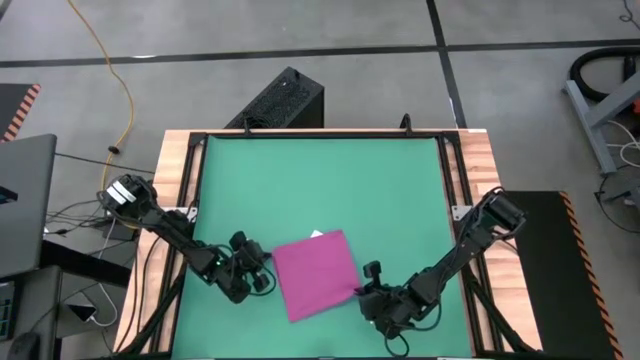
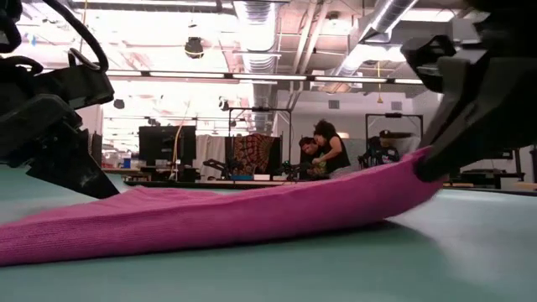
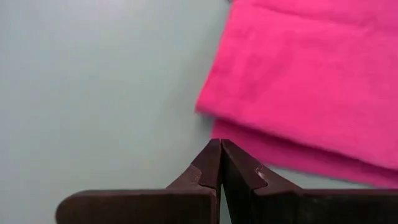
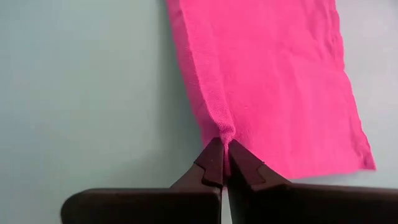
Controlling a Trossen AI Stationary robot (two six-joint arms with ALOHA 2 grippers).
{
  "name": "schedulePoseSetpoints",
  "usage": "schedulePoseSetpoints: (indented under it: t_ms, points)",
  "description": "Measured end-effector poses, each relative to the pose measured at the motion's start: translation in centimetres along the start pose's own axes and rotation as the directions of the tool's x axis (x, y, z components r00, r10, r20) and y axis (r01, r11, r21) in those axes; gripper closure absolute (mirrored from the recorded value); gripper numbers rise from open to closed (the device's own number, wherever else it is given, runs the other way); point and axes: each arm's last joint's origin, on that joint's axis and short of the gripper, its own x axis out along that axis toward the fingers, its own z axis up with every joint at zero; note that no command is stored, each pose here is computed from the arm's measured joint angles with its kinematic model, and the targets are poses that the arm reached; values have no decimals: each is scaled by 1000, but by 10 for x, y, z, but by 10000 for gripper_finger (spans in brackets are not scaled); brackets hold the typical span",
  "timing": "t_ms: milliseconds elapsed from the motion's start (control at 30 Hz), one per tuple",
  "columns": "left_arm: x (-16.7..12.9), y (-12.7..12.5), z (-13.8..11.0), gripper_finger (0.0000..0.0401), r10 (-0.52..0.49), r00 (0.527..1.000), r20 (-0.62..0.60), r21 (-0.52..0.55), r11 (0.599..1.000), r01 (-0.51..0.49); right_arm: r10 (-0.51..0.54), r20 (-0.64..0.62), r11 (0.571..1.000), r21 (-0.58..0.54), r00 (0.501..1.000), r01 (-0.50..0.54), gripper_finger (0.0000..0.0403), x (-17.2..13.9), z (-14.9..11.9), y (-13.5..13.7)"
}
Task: Roll towel
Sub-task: Roll the violet towel
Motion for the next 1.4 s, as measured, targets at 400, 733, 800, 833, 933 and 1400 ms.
schedulePoseSetpoints:
  t_ms: [400, 733, 800, 833, 933, 1400]
  points:
    - [-4, -16, 10, 401, -101, 987, 127, 16, 995, 100, 28, -2, 1000, -4, 1000, -28, 380, -2, -1, 3]
    - [15, -16, -6, 401, -78, 992, 96, 27, 997, 76, 22, -7, 1000, 3, 1000, -22, 379, 0, 0, 1]
    - [17, -17, -7, 401, -72, 992, 105, 25, 997, 70, 22, -7, 1000, 3, 1000, -22, 379, 0, 0, 1]
    - [17, -17, -7, 401, -69, 992, 105, 26, 997, 67, 22, -7, 1000, 3, 1000, -22, 379, 0, 0, 1]
    - [17, -16, -7, 401, -64, 993, 100, 33, 998, 61, 22, -7, 1000, 3, 1000, -22, 379, 0, 0, 1]
    - [21, -9, -8, 401, -17, 998, 60, 16, 1000, 16, 51, -19, 997, 56, 999, -50, 303, 0, -1, 2]
